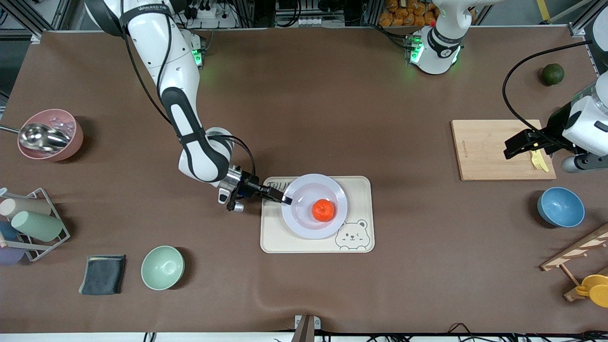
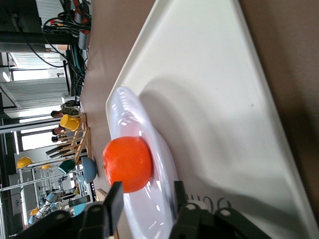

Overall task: Place orange and plate with both arms
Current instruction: 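Slide the plate with the right gripper onto the bear placemat, then open the right gripper and draw it back from the plate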

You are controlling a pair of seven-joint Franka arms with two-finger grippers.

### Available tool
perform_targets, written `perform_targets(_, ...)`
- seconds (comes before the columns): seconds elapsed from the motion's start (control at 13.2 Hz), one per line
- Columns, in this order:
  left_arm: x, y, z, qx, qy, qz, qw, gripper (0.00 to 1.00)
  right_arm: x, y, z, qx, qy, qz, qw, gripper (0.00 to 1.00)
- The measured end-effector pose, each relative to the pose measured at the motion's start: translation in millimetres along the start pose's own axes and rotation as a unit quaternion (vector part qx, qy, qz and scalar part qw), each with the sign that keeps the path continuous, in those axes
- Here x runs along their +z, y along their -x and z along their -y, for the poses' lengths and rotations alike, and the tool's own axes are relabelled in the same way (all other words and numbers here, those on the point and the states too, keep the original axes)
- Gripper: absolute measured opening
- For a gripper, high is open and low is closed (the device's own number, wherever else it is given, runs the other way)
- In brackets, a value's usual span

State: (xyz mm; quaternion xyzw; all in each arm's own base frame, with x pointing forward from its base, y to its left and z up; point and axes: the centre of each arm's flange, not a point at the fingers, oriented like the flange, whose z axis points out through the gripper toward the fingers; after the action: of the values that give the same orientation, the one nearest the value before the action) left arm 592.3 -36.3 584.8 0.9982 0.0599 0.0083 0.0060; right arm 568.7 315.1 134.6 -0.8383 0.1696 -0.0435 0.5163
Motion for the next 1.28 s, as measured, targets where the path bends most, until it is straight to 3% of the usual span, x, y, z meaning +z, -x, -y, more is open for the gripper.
perform_targets(0.3, 0, 0, 0, 0.0, 0.0, 0.0, 1.0, 1.0, -7, -10, 20, 0.033, 0.067, 0.048, 0.996, 0.99)
perform_targets(0.75, 0, 0, 0, 0.0, 0.0, 0.0, 1.0, 1.0, -57, -41, 79, 0.025, 0.183, 0.075, 0.98, 1.0)
perform_targets(1.06, -6, 2, -2, 0.001, 0.0, -0.005, 1.0, 1.0, -155, -93, 90, 0.007, 0.22, 0.099, 0.97, 1.0)
perform_targets(1.28, -11, 6, -10, 0.009, 0.001, -0.008, 1.0, 1.0, -204, -109, 95, 0.012, 0.232, 0.108, 0.967, 1.0)
